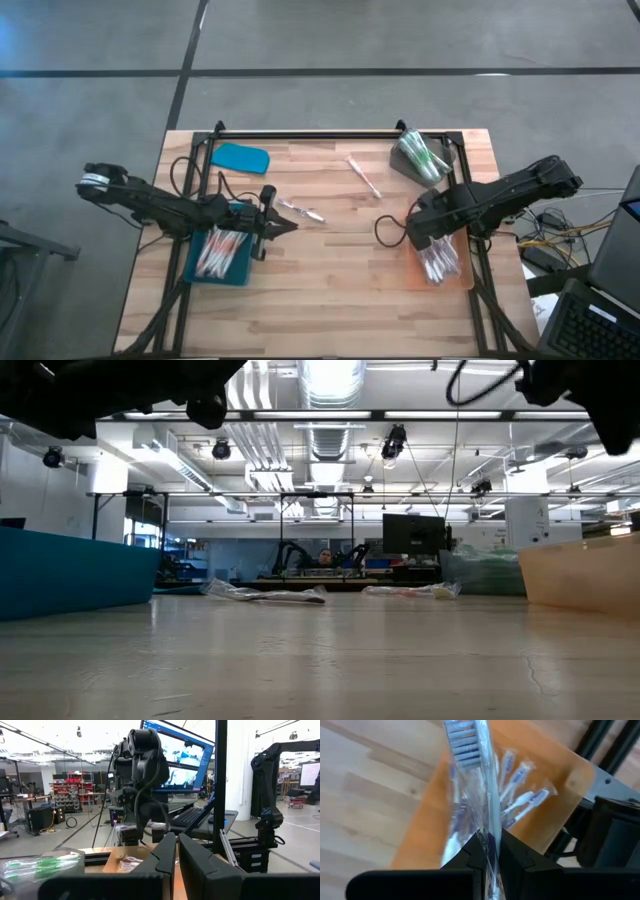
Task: Pick & Place Toothbrushes
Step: Put the purple toothbrush into the orange bin
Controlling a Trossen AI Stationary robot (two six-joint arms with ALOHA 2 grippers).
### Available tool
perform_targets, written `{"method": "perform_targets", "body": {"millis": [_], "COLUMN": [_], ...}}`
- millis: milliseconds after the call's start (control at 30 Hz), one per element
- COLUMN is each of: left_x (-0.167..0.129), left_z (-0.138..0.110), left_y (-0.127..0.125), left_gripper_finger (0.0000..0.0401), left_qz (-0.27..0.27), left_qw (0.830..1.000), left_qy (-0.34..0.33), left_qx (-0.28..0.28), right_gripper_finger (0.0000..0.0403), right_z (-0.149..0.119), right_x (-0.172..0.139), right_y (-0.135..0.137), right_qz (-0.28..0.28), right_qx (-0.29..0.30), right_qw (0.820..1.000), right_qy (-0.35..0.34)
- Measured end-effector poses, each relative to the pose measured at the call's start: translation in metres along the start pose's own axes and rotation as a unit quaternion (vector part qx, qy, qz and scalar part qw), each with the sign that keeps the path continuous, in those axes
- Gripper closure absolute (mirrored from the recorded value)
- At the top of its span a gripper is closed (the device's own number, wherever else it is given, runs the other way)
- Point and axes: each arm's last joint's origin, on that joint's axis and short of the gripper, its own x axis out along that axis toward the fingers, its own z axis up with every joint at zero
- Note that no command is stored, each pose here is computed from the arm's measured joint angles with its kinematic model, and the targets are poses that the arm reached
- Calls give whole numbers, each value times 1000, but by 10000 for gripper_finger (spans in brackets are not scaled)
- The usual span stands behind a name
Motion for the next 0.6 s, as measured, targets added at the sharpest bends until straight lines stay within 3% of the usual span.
{"method": "perform_targets", "body": {"millis": [200,367,600], "left_x": [0,0,0], "left_z": [-1,-1,-2], "left_y": [0,0,0], "left_gripper_finger": [375,375,375], "left_qz": [0,0,0], "left_qw": [1000,1000,1000], "left_qy": [3,3,10], "left_qx": [-2,-11,-12], "right_gripper_finger": [380,380,380], "right_z": [-3,-5,-8], "right_x": [27,49,77], "right_y": [-3,0,-12], "right_qz": [-41,-12,-36], "right_qx": [0,-2,23], "right_qw": [999,999,998], "right_qy": [23,41,48]}}
